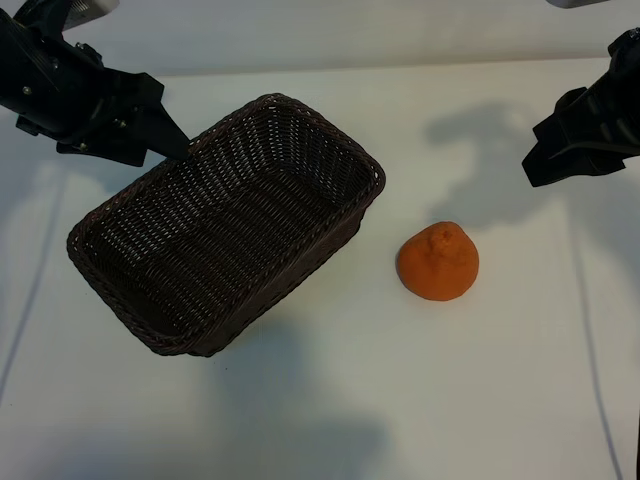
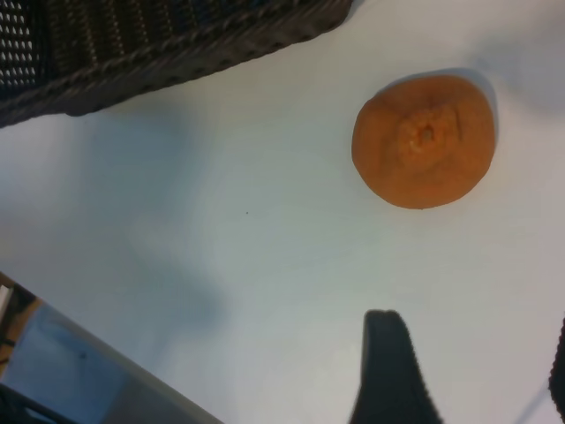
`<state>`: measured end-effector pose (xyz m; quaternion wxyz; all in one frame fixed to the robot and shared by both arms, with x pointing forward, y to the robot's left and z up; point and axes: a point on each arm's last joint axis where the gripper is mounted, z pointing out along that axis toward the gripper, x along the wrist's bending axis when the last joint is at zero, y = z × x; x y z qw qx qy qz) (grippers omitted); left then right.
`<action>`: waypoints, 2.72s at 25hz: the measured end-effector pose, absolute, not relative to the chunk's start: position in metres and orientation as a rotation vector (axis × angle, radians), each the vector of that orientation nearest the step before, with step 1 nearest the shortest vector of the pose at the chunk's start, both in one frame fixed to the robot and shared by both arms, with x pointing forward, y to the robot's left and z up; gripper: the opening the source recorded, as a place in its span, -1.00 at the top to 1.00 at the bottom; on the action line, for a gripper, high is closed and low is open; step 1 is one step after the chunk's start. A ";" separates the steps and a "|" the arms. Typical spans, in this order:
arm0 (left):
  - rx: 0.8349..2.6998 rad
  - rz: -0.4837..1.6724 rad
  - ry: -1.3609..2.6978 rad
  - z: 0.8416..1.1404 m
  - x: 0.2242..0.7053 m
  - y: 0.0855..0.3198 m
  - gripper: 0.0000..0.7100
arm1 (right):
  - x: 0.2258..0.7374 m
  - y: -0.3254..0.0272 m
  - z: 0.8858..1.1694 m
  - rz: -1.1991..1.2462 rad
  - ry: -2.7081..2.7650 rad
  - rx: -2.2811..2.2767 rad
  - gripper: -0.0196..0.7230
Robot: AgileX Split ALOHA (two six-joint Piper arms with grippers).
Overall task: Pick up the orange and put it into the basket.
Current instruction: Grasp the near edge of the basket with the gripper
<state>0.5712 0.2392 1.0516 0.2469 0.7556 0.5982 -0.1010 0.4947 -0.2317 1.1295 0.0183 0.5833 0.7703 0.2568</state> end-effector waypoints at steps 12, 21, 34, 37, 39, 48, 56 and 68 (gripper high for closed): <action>1.921 -0.397 1.922 1.049 0.565 0.269 -0.58 | 0.495 -0.232 1.129 0.798 2.392 1.811 -0.22; 1.694 -0.288 2.073 1.077 0.550 0.318 -0.41 | 0.495 -0.232 1.130 0.799 2.390 1.811 -0.22; 1.609 -0.220 2.247 1.080 0.543 0.327 -0.39 | 0.495 -0.232 1.130 0.800 2.389 1.810 -0.22; 1.608 -0.254 2.271 1.072 0.540 0.326 -0.39 | 0.495 -0.232 1.130 0.800 2.389 1.810 -0.22; 1.615 -0.295 2.295 1.062 0.536 0.325 -0.39 | 0.495 -0.232 1.130 0.801 2.388 1.810 -0.22; 1.644 -0.452 2.383 1.023 0.512 0.321 -0.39 | 0.495 -0.232 1.130 0.801 2.388 1.810 -0.22; 1.568 -0.494 2.464 1.015 0.505 0.320 -0.39 | 0.495 -0.232 1.130 0.805 2.386 1.810 -0.22; 1.488 -0.460 2.505 1.014 0.507 0.321 -0.39 | 0.495 -0.232 1.130 0.805 2.386 1.810 -0.22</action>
